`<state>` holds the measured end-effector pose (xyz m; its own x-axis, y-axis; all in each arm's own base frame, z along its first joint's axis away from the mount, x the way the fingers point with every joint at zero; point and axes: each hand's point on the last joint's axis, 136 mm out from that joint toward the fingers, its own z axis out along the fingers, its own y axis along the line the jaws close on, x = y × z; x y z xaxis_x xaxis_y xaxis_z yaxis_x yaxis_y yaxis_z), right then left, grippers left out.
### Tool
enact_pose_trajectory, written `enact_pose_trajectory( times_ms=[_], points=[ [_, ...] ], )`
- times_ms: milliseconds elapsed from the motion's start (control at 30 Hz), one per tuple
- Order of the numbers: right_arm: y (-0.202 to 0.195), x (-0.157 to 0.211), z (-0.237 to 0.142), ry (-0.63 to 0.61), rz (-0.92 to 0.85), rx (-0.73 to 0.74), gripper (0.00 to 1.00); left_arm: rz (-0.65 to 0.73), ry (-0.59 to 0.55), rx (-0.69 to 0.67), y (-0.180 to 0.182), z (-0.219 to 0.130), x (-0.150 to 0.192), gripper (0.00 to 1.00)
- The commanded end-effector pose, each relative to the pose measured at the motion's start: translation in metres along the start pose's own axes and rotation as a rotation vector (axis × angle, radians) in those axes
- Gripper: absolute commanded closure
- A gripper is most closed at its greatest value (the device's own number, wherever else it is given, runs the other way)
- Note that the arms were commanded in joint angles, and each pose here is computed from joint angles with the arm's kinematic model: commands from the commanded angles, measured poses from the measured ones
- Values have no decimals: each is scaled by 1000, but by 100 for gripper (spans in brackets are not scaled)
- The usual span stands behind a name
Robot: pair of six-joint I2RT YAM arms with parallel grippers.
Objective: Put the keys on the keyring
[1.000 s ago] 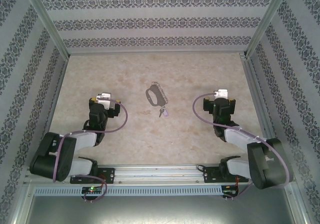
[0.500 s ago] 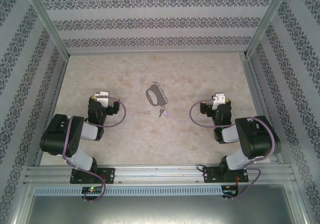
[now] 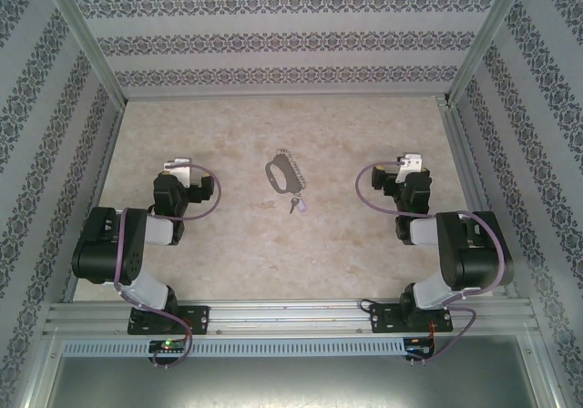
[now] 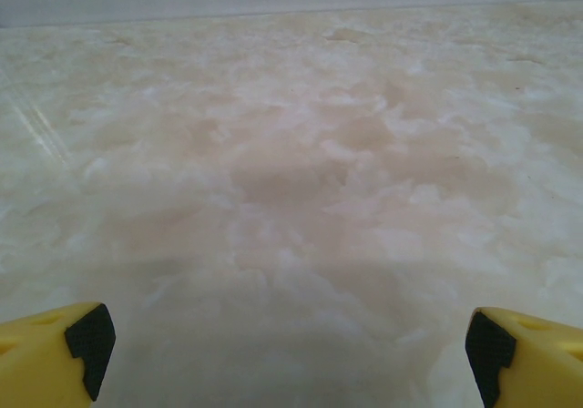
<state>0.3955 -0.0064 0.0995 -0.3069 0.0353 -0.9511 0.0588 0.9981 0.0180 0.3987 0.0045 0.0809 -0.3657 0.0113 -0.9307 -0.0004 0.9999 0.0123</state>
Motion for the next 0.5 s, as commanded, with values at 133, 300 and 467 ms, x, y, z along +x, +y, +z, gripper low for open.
enact_pose_trajectory(
  times_ms=[133, 300, 467],
  points=[
    [5, -7, -1, -16, -15, 11, 2, -19, -6, -32, 6, 1, -5, 0],
    [4, -6, 1, -7, -2, 1, 2, -26, -17, -107, 15, -2, -5, 0],
    [5, -6, -1, -12, -3, -17, 2, -24, -18, -110, 15, -2, -5, 0]
  ],
)
